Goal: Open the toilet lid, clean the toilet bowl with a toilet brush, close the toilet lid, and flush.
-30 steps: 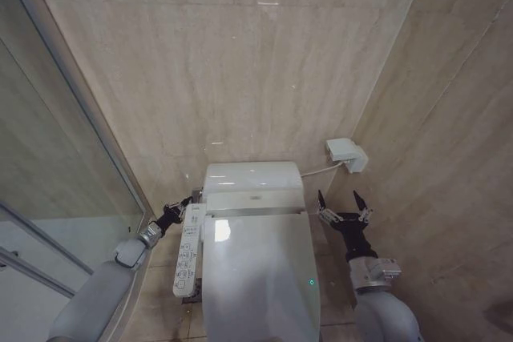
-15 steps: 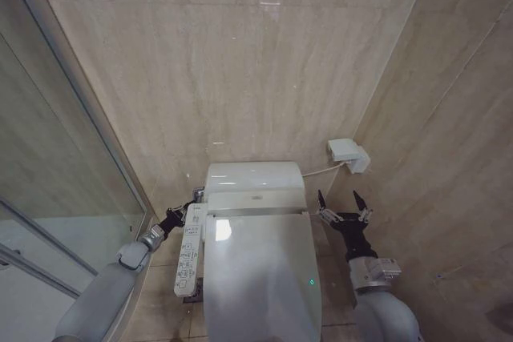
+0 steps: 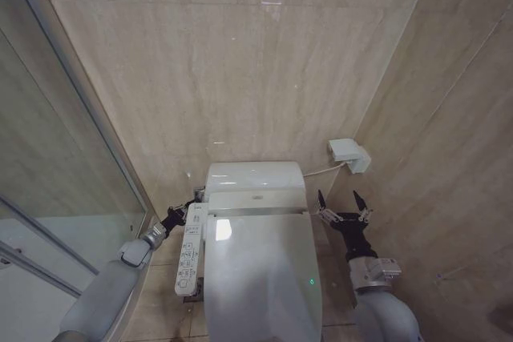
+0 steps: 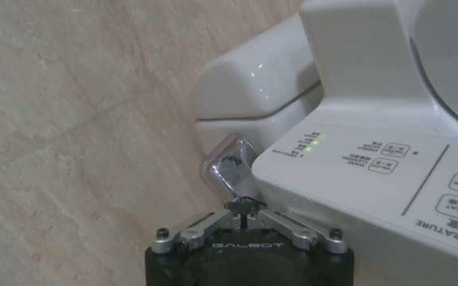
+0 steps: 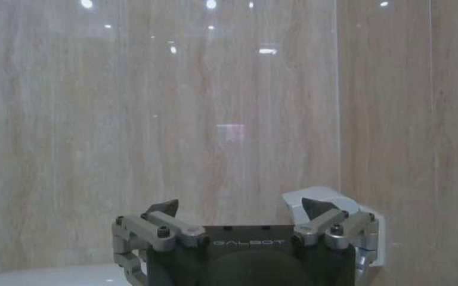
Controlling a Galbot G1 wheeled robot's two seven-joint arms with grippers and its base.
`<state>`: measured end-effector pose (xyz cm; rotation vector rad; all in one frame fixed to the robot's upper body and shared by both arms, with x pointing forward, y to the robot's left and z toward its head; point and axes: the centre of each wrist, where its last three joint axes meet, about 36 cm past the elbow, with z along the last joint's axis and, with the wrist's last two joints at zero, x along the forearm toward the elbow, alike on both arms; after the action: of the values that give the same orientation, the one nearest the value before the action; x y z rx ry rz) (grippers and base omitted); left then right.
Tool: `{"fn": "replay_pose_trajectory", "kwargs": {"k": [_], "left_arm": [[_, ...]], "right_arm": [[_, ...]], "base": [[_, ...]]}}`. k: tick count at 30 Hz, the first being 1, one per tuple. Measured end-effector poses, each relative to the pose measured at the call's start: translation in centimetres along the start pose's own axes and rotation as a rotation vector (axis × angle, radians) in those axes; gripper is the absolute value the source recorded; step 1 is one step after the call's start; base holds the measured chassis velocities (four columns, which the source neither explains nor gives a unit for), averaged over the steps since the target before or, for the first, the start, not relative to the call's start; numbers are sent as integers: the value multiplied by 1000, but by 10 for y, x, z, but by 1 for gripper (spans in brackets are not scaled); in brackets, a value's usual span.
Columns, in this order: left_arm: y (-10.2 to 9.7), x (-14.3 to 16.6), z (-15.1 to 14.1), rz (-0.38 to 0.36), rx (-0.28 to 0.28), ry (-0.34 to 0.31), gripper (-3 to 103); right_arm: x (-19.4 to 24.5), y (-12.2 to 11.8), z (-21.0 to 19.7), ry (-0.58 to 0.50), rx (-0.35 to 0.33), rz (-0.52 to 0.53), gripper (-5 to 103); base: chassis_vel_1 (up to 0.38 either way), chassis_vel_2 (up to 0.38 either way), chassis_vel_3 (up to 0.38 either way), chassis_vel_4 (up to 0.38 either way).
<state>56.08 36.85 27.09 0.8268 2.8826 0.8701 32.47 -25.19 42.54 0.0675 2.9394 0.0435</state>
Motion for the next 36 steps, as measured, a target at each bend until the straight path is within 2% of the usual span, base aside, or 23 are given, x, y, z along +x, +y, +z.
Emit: {"fn": "replay_pose_trajectory", "kwargs": {"k": [9, 36], "left_arm": [[4, -2, -3, 1, -6, -3, 0], [-1, 7, 0, -3, 3, -1, 0]], "right_arm": [[0, 0, 0, 0, 0, 0, 100], [0, 0, 0, 0, 0, 0, 100]], "base": [[0, 0, 0, 0], [0, 0, 0, 0]]}}
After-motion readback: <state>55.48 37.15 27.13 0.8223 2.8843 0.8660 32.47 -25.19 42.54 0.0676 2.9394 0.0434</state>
